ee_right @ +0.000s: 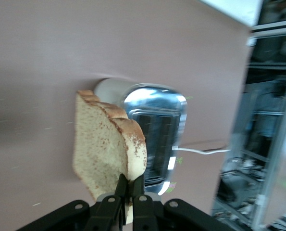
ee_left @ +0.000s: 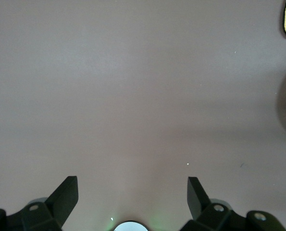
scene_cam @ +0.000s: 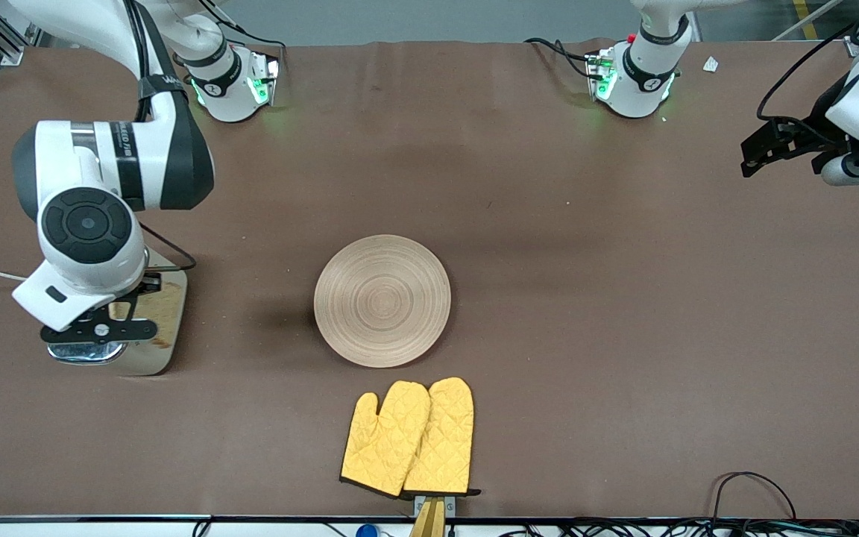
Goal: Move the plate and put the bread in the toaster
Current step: 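Lift the bread with the right gripper and carry it over the toaster, then lower the bread into the toaster slot with the right gripper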
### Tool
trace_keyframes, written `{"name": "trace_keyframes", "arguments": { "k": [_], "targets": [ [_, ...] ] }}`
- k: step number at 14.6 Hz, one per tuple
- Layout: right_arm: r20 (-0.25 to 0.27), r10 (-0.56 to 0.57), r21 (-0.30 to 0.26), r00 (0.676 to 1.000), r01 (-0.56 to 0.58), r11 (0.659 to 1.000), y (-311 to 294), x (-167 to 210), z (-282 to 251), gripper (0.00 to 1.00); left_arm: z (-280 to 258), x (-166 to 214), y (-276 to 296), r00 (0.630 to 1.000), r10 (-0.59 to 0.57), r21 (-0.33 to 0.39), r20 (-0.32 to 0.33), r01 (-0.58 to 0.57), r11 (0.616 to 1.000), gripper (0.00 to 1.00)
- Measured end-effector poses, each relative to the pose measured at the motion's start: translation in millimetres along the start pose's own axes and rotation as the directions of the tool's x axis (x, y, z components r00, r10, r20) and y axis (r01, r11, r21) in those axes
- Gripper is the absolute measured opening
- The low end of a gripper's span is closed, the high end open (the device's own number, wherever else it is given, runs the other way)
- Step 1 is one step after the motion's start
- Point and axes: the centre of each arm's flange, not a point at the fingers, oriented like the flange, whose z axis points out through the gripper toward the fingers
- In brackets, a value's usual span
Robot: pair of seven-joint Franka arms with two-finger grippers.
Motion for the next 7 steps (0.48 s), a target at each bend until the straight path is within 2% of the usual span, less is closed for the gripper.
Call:
{"name": "trace_keyframes", "arguments": {
  "k": [2, 7],
  "targets": [
    [0.019, 0.018, -0.029, 1.000, -0.017, 0.999, 14, 0, 9, 0.07, 1, 1, 0, 1.000, 0.000, 0.000, 0.003, 0.000, 1.000, 1.00],
    [0.094, 0.030, -0.026, 0.995, -0.028, 0.999, 53, 3, 53, 0.07, 1, 1, -3, 1.000, -0.017, -0.001, 0.001, 0.017, 1.000, 1.00]
  ]
}}
